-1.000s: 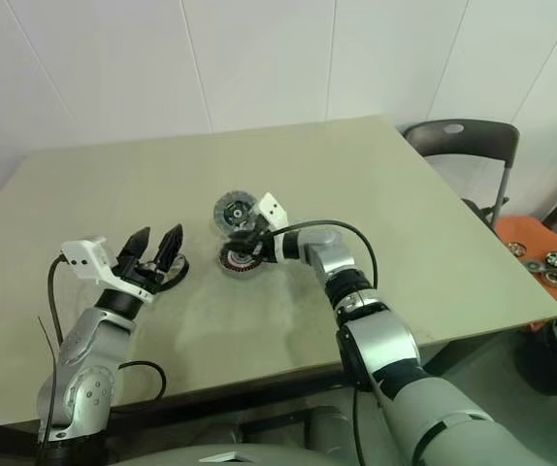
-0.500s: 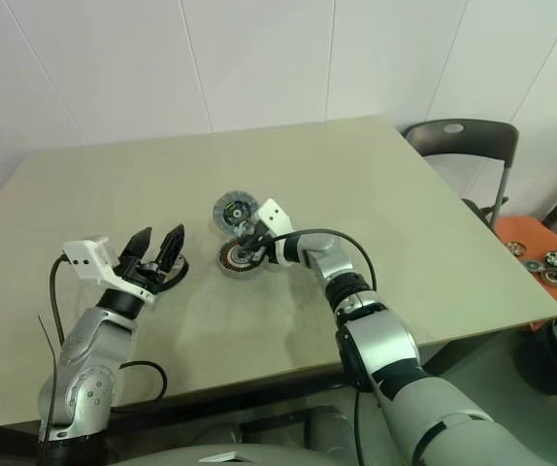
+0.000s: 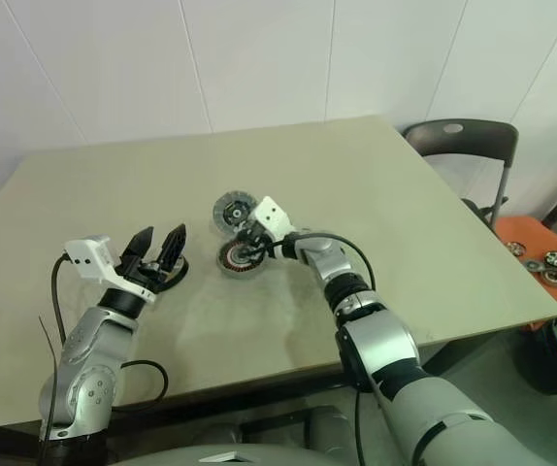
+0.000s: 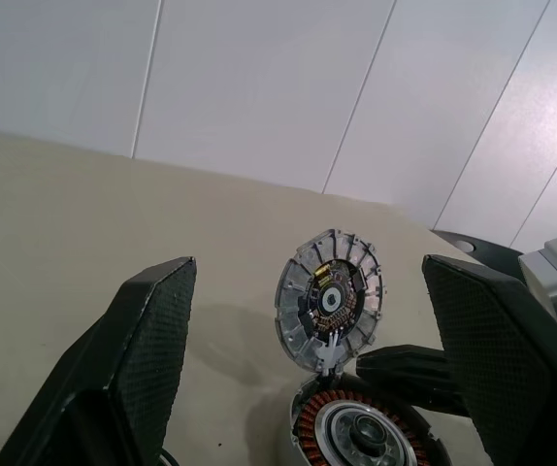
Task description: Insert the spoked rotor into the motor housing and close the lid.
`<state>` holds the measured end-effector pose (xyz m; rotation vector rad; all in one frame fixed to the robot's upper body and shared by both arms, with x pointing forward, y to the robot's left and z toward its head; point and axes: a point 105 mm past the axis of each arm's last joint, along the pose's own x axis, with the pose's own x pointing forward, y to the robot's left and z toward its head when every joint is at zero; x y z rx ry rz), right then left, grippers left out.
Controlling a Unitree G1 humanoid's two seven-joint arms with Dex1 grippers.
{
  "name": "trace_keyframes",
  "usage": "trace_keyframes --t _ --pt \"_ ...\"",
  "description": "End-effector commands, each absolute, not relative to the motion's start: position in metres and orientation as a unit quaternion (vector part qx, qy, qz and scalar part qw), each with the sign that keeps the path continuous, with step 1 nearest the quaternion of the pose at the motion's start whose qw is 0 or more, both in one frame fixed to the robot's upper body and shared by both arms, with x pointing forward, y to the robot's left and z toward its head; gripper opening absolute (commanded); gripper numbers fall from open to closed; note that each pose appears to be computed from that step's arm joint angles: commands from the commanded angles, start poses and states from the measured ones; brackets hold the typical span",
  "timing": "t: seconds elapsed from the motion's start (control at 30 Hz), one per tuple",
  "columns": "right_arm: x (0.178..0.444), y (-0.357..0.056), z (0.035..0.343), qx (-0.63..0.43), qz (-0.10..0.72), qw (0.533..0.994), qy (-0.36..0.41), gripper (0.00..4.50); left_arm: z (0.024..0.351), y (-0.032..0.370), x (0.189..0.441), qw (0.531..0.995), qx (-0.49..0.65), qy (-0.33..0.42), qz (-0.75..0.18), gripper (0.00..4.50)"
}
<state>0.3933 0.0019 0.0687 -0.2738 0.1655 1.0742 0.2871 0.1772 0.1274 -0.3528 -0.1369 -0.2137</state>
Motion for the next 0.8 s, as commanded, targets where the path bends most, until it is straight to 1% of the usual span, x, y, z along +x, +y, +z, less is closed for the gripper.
trace_keyframes --t 0.03,0.47,0.6,0.8 --pt "0.395 0.007 0.08 -0.15 0.516 0.841 0.052 0.03 0.138 0.176 0.287 0.975 -0.168 -0.09 -0.112 3.99" --pt "0.396 0.002 0.071 -0.18 0.504 0.843 0.055 0.03 0.137 0.176 0.287 0.975 -0.171 -0.092 -0.108 3.99" --pt "0.397 -0.003 0.064 -0.14 0.493 0.855 0.085 0.03 0.136 0.176 0.286 0.975 -0.172 -0.09 -0.107 3.99" --pt "0.394 -0.004 0.059 -0.145 0.494 0.852 0.089 0.03 0.136 0.176 0.285 0.976 -0.17 -0.088 -0.107 3.99"
